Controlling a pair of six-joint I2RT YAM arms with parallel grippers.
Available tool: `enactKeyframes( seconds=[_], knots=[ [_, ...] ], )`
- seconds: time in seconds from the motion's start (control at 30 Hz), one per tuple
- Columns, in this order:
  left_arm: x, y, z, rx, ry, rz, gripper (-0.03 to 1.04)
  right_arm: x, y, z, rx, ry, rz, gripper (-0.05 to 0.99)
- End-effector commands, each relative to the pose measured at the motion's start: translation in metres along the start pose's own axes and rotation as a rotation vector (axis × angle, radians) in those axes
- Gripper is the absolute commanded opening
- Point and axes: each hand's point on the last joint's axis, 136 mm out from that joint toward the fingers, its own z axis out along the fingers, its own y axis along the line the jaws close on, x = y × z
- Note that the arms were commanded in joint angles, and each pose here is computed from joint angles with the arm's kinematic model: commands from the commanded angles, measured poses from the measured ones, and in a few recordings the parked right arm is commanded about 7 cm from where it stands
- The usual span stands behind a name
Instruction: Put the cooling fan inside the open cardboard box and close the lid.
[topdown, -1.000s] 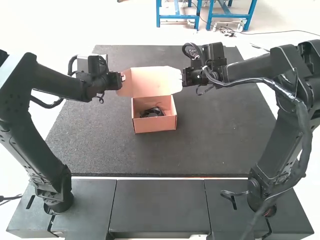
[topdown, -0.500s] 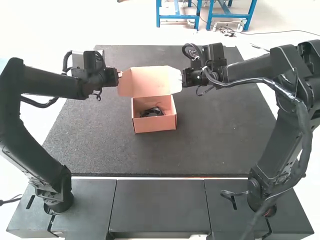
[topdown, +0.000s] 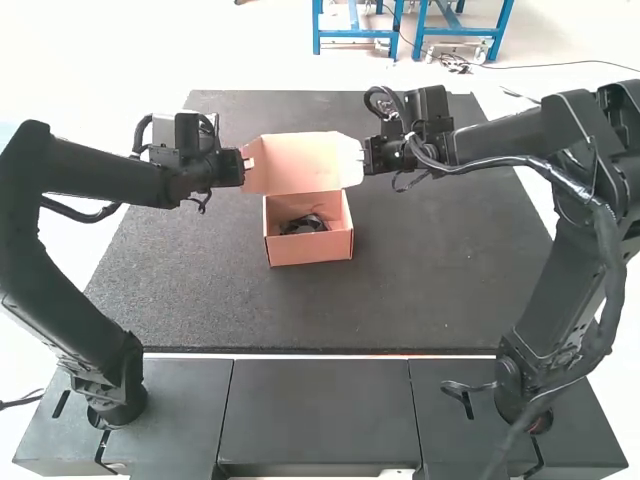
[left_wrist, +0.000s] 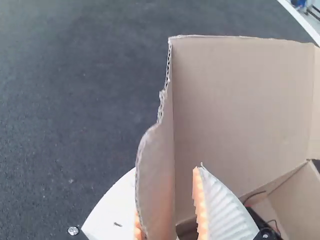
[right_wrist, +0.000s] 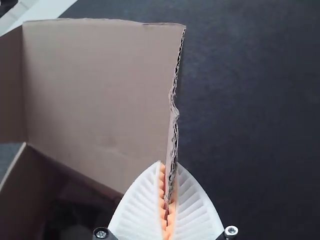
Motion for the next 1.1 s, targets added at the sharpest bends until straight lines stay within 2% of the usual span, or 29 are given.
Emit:
enactKeyframes(
  seconds=[0.0,0.07,0.17,0.2,0.27,0.3,0.6,0.83,1.07],
  knots=[
    [-0.006,-0.011,-0.007,0.049,-0.024,0.002,0.22,0.017,0.003,-0.004,-0.022,0.038,0.009,-0.02],
    [-0.005,-0.012,-0.007,0.054,-0.026,0.003,0.17,0.017,0.003,-0.003,-0.024,0.038,0.009,-0.02],
    [-0.007,-0.016,-0.007,0.064,-0.042,0.012,0.15,0.016,0.003,-0.004,-0.024,0.036,0.009,-0.02],
    [-0.009,-0.017,-0.007,0.068,-0.050,0.012,0.09,0.016,0.004,-0.003,-0.027,0.037,0.008,-0.02],
    [-0.013,-0.021,-0.009,0.075,-0.062,0.018,0.09,0.014,0.004,-0.004,-0.027,0.034,0.008,-0.02],
    [-0.015,-0.021,-0.010,0.076,-0.073,0.021,0.02,0.014,0.005,-0.003,-0.028,0.034,0.009,-0.02],
    [-0.027,-0.031,-0.013,0.090,-0.090,0.036,0.02,0.014,0.005,-0.005,-0.030,0.031,0.011,-0.02],
    [-0.030,-0.059,-0.020,0.143,-0.090,0.060,0.02,-0.003,0.014,-0.012,-0.043,-0.006,0.007,-0.02],
    [-0.015,-0.076,-0.021,0.178,-0.051,0.074,0.02,-0.006,0.030,-0.018,-0.071,-0.009,0.011,-0.02]
  ],
)
